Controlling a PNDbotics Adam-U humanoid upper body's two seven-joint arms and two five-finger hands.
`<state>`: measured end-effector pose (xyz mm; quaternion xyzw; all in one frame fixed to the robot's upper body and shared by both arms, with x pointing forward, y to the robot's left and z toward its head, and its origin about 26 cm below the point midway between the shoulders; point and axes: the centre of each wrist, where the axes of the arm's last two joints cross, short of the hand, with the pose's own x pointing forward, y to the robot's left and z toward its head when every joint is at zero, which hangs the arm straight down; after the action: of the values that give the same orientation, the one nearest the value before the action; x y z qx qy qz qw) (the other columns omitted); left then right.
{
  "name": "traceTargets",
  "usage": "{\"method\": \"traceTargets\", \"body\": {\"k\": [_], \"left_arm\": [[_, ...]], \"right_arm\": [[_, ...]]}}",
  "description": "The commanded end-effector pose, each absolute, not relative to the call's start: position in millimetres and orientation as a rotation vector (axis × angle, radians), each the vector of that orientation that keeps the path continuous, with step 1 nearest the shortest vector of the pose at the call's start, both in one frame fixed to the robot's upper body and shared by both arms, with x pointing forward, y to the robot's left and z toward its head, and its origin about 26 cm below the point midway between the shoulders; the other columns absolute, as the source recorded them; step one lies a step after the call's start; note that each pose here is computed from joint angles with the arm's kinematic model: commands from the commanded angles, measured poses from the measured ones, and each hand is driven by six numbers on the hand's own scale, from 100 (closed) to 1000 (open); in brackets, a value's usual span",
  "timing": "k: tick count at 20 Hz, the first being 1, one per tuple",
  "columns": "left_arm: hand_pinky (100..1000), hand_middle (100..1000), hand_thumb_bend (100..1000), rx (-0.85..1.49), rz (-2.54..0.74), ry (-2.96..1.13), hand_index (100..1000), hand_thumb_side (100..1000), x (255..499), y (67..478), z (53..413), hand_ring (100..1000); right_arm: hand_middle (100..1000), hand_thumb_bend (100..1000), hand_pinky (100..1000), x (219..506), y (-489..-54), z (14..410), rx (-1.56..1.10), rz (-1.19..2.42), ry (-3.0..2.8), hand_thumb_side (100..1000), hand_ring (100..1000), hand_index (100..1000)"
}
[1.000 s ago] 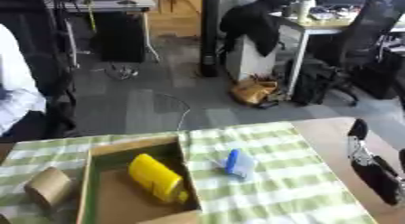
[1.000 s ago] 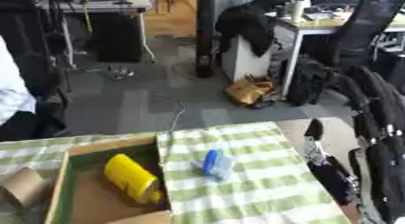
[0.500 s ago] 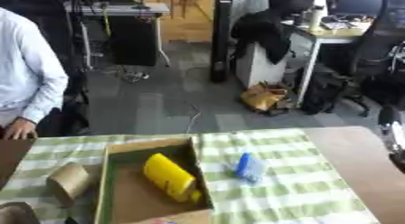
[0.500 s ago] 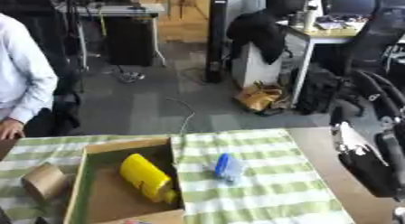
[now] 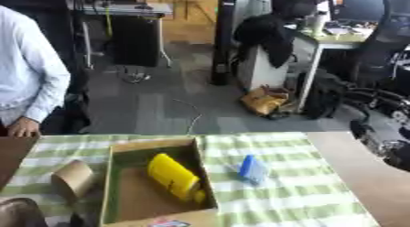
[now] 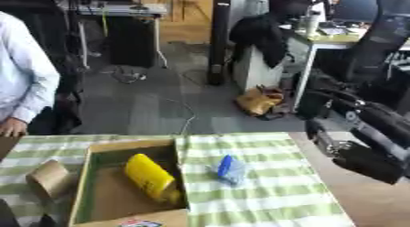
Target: Pick up objects on the table and place them in the box.
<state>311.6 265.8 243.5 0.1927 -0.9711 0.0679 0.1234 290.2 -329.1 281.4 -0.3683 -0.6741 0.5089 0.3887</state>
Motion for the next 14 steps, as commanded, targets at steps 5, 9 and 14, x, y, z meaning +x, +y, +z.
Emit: {"method": "traceTargets", "body": {"k": [5,9,14], "left_arm": [[921,943,100,0.513,0.178,-2.875,988,1000,309,258,254,962],[921,944,100,0.483,0.174,-2.882,989,1000,310,254,255,962],[920,944,100,0.455,0.166,-2.893,988,1000,311,249,258,962]], "right_arm": [[971,100,914,292,-326,293,-0.933,1.343,-1.536,1000,1000,1000],[1000,100,962,311,-337,286,-0.914,1.369,-1.435,1000,1000,1000],[1000,100,971,329,-352,283,-0.954,1.406,-1.351,1000,1000,1000]]}}
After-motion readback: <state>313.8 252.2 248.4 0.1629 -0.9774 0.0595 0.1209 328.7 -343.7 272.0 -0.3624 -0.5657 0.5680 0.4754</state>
